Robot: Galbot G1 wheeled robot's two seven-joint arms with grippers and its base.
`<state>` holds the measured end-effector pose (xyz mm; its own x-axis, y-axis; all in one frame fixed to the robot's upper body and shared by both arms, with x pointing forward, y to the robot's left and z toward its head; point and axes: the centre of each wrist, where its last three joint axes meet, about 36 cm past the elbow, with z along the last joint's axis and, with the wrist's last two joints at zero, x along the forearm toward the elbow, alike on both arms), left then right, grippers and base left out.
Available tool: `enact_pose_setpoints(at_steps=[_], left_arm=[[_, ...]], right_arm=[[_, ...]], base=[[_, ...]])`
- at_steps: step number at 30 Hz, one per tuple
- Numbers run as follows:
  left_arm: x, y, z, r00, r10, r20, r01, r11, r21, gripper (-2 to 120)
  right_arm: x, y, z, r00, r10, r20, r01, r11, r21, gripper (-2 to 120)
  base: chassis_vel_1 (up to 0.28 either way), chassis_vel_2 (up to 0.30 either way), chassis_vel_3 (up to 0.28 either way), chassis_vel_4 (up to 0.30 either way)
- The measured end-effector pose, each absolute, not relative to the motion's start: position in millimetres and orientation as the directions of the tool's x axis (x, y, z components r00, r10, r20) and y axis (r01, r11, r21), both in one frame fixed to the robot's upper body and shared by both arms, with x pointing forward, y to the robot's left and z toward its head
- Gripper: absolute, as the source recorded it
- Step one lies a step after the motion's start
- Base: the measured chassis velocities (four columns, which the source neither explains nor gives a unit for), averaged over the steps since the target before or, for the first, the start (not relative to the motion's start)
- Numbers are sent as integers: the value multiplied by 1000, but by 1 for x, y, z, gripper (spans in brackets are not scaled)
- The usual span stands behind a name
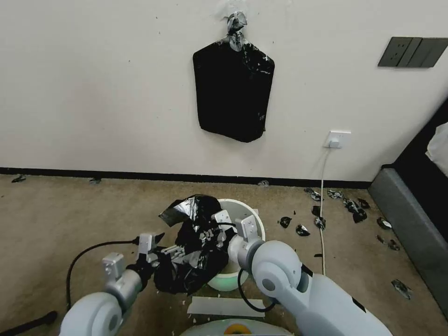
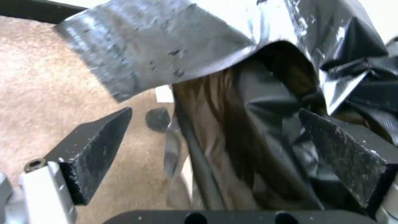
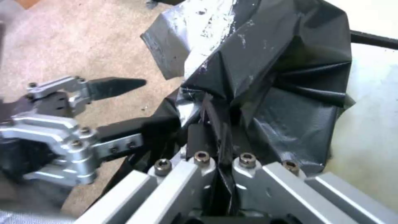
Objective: Place a trash bag onto the trash bin.
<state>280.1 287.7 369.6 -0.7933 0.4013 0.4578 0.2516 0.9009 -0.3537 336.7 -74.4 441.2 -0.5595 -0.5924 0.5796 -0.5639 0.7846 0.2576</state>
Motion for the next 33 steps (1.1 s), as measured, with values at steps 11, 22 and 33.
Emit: enact_pose_setpoints(at_steps=[11,22,33], left_arm=[[293,287,360,-766,421,486,264,895,-360,87],[304,284,356,-720,454,525,286,883,-371,75],[305,277,354,-722,442,532,285,891,-354,34]], right_arm=[[336,-74,440,-562,-590,580,-560,787,259,0],[336,-75,439,-565,-584,583,-549,793,263,0],[332,-80,436,-572,-574,586,-543,800,253,0]], base=[[0,0,0,0],[0,0,0,0],[0,0,0,0]])
